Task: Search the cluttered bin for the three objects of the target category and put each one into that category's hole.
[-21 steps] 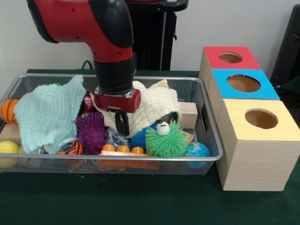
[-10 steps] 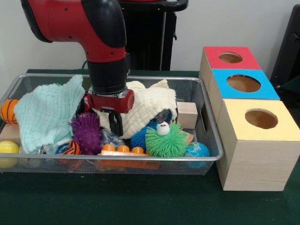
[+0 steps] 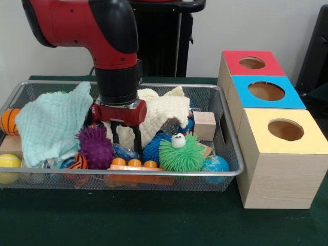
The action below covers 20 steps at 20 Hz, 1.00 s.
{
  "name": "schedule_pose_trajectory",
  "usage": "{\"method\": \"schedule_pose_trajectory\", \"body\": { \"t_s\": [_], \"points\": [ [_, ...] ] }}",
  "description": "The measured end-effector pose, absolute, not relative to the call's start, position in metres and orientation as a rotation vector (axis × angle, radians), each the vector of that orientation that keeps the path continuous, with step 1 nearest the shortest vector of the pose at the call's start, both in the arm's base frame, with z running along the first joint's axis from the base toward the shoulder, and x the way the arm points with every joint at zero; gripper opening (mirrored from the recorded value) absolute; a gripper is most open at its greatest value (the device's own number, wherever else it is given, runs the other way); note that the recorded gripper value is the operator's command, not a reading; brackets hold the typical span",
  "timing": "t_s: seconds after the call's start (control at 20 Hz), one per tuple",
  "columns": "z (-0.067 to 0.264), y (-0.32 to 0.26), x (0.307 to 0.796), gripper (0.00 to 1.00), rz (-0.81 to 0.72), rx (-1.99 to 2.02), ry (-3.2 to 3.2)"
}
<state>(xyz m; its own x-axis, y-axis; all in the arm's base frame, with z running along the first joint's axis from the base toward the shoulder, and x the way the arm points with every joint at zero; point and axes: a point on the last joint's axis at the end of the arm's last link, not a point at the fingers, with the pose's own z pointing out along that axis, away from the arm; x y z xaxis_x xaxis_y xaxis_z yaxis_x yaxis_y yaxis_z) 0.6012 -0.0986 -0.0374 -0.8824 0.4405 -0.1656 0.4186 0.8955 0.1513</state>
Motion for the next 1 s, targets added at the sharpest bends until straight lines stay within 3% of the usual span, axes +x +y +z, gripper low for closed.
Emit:
{"method": "schedule_pose_trajectory", "body": {
  "t_s": [1.0],
  "points": [
    [-0.0345,-0.0978,0.6037,1.0,0.167,0.653,2.888]
  ]
}}
